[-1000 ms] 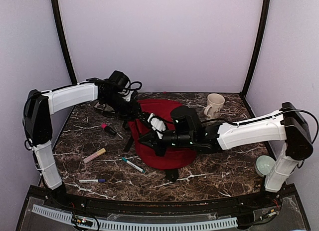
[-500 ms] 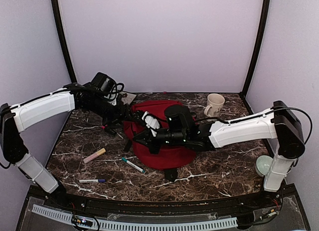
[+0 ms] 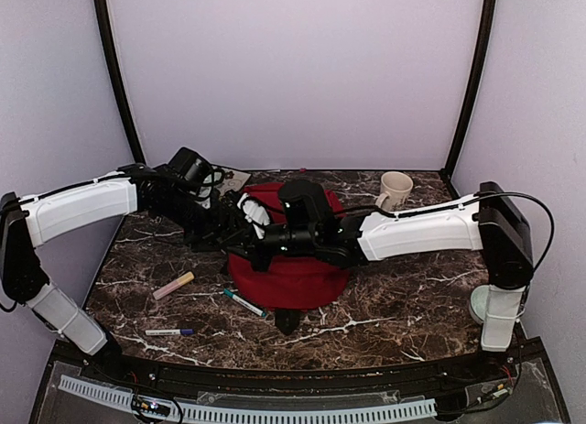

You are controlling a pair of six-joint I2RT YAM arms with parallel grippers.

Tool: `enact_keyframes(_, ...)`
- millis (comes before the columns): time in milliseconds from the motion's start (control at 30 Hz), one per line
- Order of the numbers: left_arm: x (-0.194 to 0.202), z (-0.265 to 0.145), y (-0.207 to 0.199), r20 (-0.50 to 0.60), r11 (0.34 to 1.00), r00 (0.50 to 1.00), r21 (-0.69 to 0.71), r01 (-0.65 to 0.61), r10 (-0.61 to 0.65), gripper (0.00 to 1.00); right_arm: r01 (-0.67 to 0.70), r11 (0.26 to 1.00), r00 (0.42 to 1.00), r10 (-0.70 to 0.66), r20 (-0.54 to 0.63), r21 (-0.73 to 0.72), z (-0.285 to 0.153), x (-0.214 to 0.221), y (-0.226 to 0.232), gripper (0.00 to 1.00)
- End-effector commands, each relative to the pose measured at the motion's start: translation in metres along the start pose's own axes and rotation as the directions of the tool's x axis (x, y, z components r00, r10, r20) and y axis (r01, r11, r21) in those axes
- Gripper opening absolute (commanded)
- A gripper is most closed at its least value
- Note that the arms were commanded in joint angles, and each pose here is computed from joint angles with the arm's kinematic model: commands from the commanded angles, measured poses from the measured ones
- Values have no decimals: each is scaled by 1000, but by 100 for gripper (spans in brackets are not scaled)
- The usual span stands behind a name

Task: Pack the student bag
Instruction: Hold the largest pocket of the student bag.

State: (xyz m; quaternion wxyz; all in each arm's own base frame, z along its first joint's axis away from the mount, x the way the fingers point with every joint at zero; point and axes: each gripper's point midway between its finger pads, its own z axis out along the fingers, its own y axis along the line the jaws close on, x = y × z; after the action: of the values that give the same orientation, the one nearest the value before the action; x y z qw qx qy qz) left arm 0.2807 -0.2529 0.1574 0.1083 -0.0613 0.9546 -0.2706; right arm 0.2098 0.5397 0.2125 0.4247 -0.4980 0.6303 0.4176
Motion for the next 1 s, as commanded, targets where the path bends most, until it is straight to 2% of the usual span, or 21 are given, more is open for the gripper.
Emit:
enact_keyframes(0, 2, -24, 12, 40, 1000, 999, -22, -17, 18, 71, 39, 998, 993, -32, 117, -58, 8, -41, 23, 0)
enact_keyframes(167, 6, -26, 20, 38, 1000, 999, -24, 0, 1, 70, 29, 998, 993, -23, 115, -50, 8, -37, 23, 0)
enact_keyframes(500, 11, 1, 10, 0, 994, 999, 96, 54, -55, 61, 31, 998, 994, -26, 103, -46, 1, -32, 24, 0)
enact_keyframes(533, 11, 5, 9, -9, 993, 998, 101, 56, -56, 56, 30, 999, 995, -25, 101, -46, 1, -32, 24, 0)
enact_keyframes(667, 9, 12, 9, -16, 994, 999, 99, 54, -52, 17, 33, 999, 995, -29, 100, -38, -2, -32, 24, 0)
enact_keyframes(733, 8, 12, 9, -11, 994, 998, 94, 55, -54, 2, 35, 999, 994, -31, 101, -39, -5, -32, 24, 0)
enact_keyframes(967, 9, 12, 16, -11, 997, 999, 55, 53, -53, 0, 56, 998, 995, -54, 83, -23, -16, -24, 25, 0)
